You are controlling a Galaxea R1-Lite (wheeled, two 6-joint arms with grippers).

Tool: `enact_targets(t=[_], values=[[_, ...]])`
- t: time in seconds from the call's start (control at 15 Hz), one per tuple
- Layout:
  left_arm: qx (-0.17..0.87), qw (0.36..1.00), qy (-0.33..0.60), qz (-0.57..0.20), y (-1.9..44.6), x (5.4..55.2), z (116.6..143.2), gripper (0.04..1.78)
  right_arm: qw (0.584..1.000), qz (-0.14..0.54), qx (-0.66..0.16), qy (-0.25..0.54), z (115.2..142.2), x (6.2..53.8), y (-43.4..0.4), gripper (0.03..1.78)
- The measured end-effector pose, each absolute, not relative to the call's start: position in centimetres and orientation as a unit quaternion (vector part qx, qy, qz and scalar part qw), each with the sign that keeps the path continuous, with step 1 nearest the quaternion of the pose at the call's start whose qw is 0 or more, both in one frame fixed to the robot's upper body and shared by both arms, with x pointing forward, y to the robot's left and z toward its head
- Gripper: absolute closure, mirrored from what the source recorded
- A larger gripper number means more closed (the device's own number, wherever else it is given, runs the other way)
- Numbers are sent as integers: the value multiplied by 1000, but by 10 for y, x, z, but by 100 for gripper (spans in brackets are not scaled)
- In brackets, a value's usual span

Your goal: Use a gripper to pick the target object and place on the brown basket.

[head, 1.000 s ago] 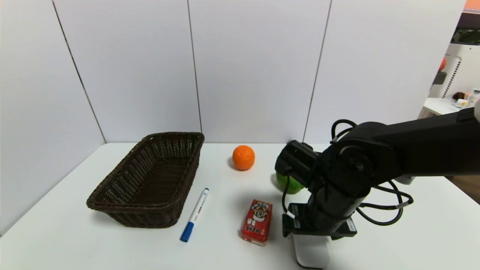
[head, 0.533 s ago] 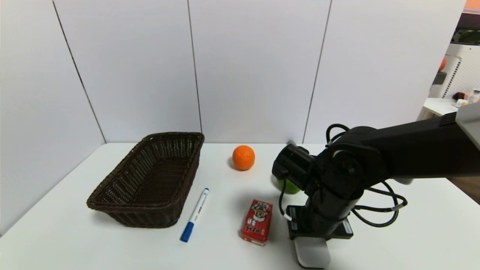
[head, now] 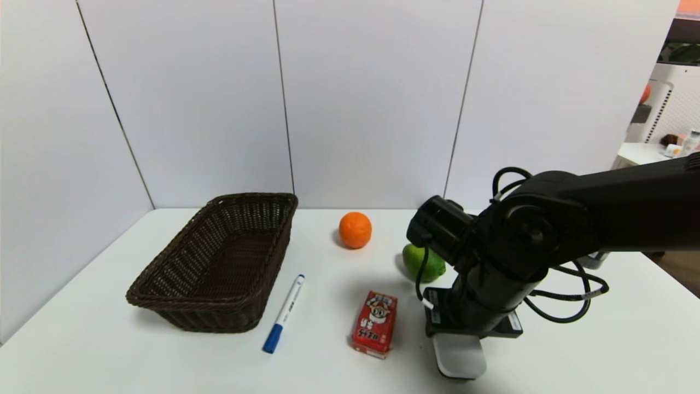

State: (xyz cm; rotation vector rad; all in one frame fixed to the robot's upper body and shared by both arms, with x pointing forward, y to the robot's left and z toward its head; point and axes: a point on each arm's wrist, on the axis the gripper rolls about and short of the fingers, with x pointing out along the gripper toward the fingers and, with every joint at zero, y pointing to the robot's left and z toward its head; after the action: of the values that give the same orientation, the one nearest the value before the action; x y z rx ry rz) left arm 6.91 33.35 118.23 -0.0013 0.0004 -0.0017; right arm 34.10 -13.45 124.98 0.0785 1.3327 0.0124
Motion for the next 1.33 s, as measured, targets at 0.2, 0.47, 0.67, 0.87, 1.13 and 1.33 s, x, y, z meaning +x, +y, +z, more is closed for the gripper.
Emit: enact_targets(t=[0.2, 0.47, 0.67, 0.87, 1.13, 1.33], values=[[-1, 1000, 0, -1, 333, 69, 1182, 13, 810, 16, 32, 586, 1273, 337, -145, 83], [-1, 1000, 0, -1, 333, 69, 1182, 13, 855, 52, -2, 516, 1314, 332, -156, 84], [-1, 1000, 0, -1, 333, 69, 1182, 13, 894, 113, 12, 434, 1361, 334, -146, 84], [-1, 1000, 0, -1, 333, 69, 1182, 13, 924, 202, 11, 326, 1402, 336, -111, 84], [-1, 1000, 0, -1, 333, 69, 1182, 13, 931, 279, 35, 234, 1404, 348, -43, 84], [0, 1000, 0, -1, 333, 69, 1182, 13, 926, 323, 54, 189, 1376, 355, 11, 84]])
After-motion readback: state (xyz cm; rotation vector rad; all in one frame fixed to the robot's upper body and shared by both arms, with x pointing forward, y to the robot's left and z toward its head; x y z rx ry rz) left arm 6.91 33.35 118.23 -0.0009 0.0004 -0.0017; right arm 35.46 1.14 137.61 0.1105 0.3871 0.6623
